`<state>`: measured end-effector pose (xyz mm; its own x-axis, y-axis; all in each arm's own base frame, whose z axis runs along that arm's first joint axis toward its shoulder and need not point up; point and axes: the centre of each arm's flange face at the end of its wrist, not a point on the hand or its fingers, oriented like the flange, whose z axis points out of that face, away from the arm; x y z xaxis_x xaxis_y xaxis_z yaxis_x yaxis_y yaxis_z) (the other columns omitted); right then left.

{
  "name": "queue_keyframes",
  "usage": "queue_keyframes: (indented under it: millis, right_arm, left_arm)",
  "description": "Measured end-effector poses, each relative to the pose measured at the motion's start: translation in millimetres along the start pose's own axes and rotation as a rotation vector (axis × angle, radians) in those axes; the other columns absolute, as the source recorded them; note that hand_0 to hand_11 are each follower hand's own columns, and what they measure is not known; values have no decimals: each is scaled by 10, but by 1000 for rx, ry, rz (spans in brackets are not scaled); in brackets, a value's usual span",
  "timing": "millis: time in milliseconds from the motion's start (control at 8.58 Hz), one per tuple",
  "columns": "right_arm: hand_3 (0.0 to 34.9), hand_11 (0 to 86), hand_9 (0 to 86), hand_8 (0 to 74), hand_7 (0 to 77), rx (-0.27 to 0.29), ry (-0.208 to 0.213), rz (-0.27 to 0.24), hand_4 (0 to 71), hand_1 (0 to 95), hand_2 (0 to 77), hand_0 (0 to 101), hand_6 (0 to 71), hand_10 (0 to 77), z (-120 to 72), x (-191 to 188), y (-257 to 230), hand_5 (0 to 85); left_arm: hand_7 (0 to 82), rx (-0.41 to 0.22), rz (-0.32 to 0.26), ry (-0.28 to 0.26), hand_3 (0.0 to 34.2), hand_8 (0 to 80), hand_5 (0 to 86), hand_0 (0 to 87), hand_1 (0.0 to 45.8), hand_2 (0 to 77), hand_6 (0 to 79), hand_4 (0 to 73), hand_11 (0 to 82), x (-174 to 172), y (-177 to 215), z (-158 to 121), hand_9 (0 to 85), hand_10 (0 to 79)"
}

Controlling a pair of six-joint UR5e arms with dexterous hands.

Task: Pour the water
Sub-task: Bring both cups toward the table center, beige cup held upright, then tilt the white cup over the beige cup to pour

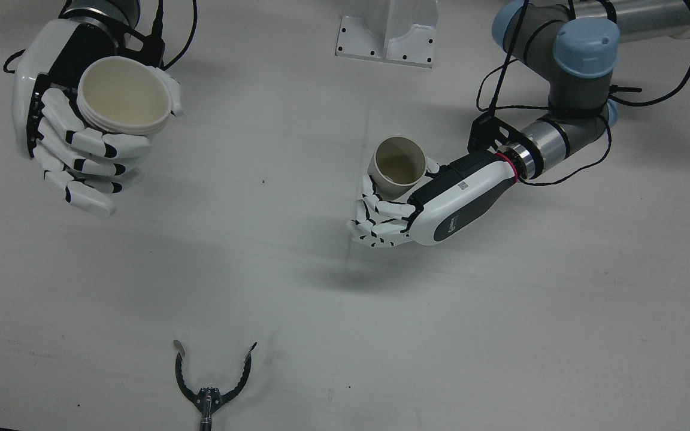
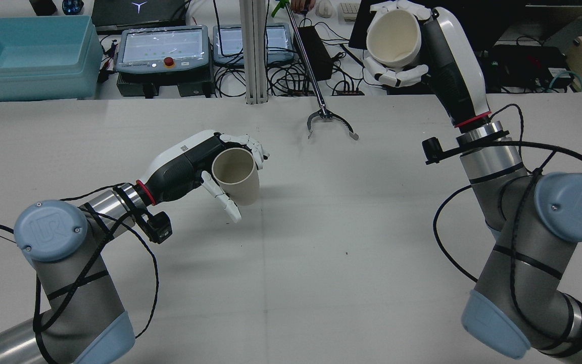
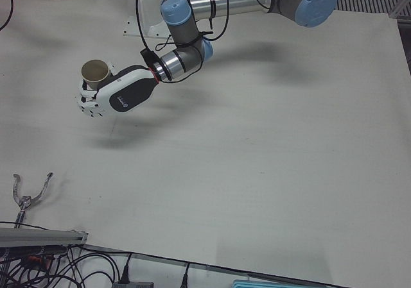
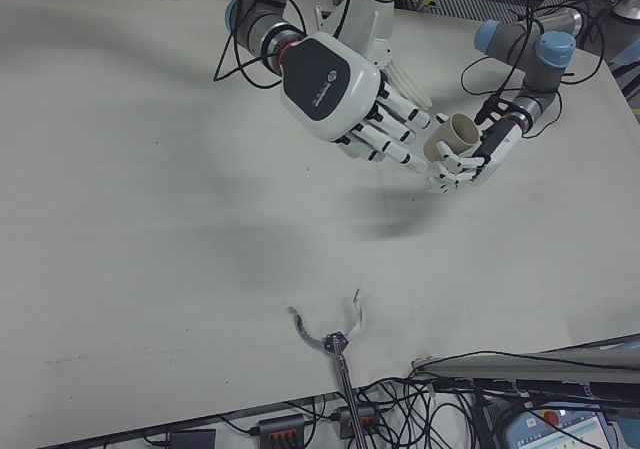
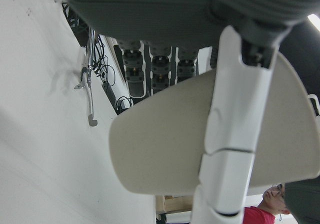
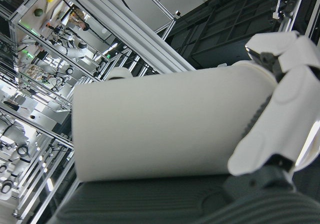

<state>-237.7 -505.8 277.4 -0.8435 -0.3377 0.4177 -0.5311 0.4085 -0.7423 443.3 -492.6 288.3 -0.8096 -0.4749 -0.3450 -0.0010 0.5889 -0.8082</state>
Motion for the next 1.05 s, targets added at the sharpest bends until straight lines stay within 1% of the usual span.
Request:
queue_keyframes:
  millis: [117,233,350,466,583,699,816,932,1049]
  right_arm:
    - [0,496,267,240,540,-35,-18,-81,191,87,442,502,551,551,-44,-130,284,469]
    - [0,496,240,207,556,-71,-22,-162,196,87,442,515,535,551,-152,-199,561,485]
    - [0,524,196,175,578,-105,-8,-239,196,87,442,513,513,518,-301,-180,811,491]
    - [0,524,196,164,578,-124,18,-319,196,87,442,511,513,518,-426,-114,967,491]
    - [0,524,196,164,578,-135,44,-389,196,87,442,511,513,518,-513,-51,1046,491]
    - [0,535,175,164,578,-139,62,-441,207,87,442,569,513,507,-550,-26,1094,491]
    - [0,540,185,164,578,-133,69,-488,224,87,442,569,524,507,-532,-73,1157,491]
    - [0,545,158,164,578,-120,68,-524,251,98,475,608,540,507,-503,-134,1207,496]
    - [0,545,175,164,578,-109,68,-551,262,93,480,618,540,507,-481,-170,1238,502]
  left_arm:
    - [524,-12,2,-17,2,191,382,763,191,11,235,529,224,-115,89,28,305,142]
    - [518,-22,2,-32,1,191,382,762,185,11,235,529,229,-187,142,42,305,142]
    - [518,-33,2,-41,1,191,382,762,185,11,235,529,224,-220,192,66,305,142]
    - [518,-39,1,-43,1,196,382,764,185,11,235,529,224,-222,221,84,305,142]
    - [518,-44,0,-46,2,196,382,763,185,11,235,529,229,-237,244,93,305,142]
    - [518,-50,-3,-52,2,196,382,763,185,11,235,529,229,-283,285,103,305,142]
    - [513,-58,0,-58,1,191,382,771,191,11,235,529,224,-337,332,114,305,142]
    - [513,-64,2,-66,1,196,382,770,191,11,235,529,229,-401,377,119,305,142]
    - [518,-73,5,-74,1,196,382,759,191,11,235,529,224,-472,433,128,305,142]
